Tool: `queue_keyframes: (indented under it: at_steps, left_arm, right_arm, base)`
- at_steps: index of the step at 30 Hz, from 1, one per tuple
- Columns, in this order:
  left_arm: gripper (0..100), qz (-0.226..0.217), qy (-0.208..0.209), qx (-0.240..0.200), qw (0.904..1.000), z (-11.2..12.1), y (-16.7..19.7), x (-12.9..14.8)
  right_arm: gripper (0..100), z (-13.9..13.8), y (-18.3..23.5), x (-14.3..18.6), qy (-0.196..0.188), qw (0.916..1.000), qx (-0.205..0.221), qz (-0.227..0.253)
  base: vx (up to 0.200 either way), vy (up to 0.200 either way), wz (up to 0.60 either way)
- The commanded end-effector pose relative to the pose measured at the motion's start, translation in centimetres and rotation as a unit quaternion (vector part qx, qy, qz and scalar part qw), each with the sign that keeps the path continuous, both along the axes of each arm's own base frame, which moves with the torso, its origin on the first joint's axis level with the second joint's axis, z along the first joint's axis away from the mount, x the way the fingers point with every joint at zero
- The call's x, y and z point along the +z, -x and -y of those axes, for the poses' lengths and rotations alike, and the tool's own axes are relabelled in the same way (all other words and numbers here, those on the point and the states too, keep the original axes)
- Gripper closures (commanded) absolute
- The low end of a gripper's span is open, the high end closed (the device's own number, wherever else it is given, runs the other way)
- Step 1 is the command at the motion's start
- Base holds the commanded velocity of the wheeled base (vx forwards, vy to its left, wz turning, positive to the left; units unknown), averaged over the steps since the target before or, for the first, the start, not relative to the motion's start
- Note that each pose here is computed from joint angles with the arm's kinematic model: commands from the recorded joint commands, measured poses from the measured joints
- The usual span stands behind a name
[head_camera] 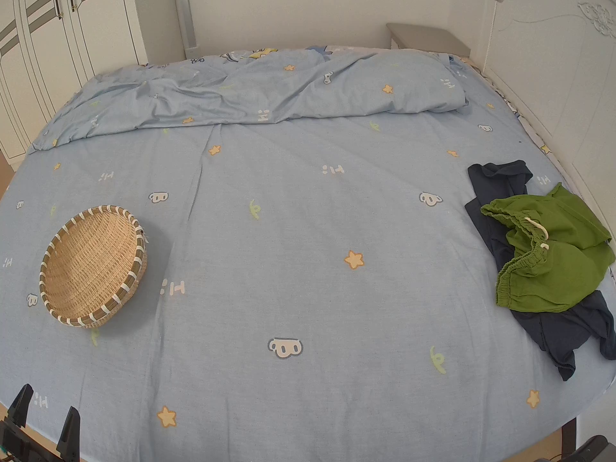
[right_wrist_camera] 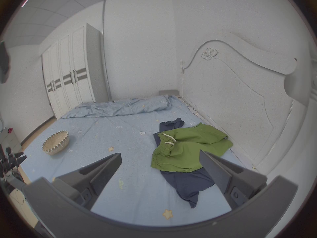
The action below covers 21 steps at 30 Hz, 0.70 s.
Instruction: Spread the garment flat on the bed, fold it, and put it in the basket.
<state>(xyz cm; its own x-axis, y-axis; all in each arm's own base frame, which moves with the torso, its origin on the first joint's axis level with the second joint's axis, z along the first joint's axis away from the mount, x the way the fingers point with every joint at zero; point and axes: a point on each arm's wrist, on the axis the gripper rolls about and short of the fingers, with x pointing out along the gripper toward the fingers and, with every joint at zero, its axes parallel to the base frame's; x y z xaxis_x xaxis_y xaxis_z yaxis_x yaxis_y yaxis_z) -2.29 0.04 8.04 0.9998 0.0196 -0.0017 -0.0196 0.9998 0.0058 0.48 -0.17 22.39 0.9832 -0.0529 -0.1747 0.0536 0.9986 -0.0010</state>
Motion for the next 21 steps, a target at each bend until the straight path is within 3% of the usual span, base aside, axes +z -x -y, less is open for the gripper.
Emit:
queue_keyframes:
  at_steps: [1, 9, 21]
  left_arm:
    - [0, 0.0, 0.0, 0.0, 1.0, 0.0, 0.0, -0.5]
    - [0, 0.0, 0.0, 0.0, 1.0, 0.0, 0.0, -0.5]
    - [0, 0.0, 0.0, 0.0, 1.0, 0.0, 0.0, -0.5]
  right_arm:
    - [0, -0.6, -18.2, 1.7, 0.048, 0.9684, -0.064, -0.236]
    - [0, -3.0, -26.6, -1.5, 0.095, 0.951, -0.103, -0.276]
    - [0, -3.5, -32.4, -4.5, 0.108, 0.9361, -0.14, -0.304]
  base:
    - [0.0, 0.0, 0.0]
    - [0.0, 0.0, 0.0]
    - [0.0, 0.0, 0.0]
